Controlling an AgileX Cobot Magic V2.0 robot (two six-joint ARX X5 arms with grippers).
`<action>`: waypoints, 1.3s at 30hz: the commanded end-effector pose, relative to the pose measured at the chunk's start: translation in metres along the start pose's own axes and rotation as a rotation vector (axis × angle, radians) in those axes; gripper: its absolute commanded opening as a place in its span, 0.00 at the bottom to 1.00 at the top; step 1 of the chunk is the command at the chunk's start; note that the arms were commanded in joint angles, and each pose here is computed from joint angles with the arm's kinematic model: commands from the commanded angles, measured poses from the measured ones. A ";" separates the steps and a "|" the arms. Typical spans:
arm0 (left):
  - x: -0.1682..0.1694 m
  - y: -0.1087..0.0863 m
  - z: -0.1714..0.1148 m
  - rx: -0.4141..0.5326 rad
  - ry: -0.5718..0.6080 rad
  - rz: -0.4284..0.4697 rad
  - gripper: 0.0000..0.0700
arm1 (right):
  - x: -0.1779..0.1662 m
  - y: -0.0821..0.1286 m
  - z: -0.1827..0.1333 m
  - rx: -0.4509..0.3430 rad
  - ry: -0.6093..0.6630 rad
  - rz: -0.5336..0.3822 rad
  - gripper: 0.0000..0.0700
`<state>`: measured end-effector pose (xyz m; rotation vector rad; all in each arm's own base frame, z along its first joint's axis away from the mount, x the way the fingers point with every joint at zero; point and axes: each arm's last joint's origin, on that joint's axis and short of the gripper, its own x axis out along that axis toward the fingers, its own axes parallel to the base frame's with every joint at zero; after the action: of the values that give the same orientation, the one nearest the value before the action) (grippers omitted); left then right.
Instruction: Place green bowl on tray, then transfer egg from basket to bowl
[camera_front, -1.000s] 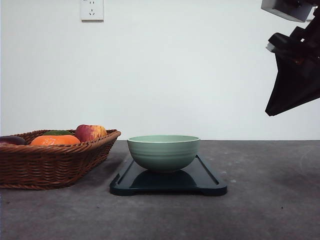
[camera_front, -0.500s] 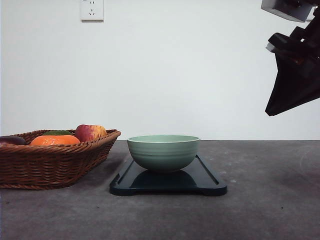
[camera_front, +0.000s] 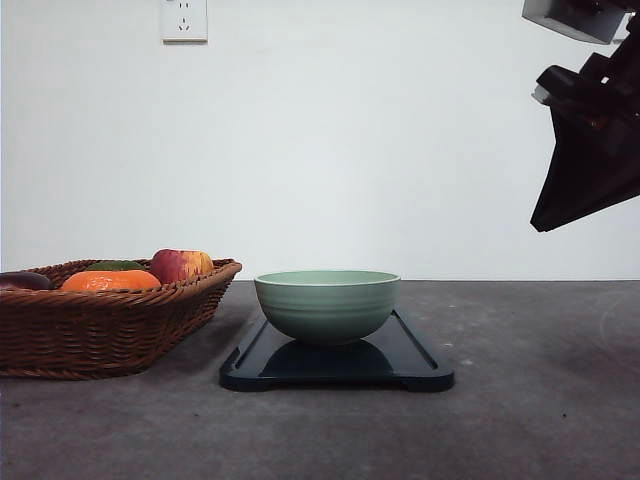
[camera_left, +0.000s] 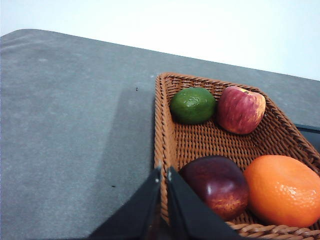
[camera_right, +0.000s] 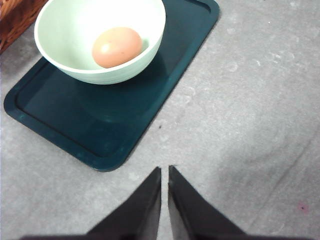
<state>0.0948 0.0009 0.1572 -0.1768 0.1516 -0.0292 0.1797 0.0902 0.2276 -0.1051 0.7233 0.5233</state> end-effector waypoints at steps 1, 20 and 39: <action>0.002 0.001 -0.007 -0.002 0.021 0.008 0.02 | 0.001 0.001 0.001 -0.011 -0.006 0.003 0.02; 0.002 0.001 -0.007 -0.002 0.021 0.008 0.02 | -0.037 -0.033 -0.055 -0.032 -0.537 -0.304 0.02; 0.002 0.001 -0.006 -0.002 0.021 0.008 0.02 | -0.047 -0.040 -0.121 0.091 -0.700 -0.473 0.02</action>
<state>0.0948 0.0009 0.1572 -0.1771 0.1517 -0.0288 0.0977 0.0042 0.1646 -0.0178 0.0328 0.0585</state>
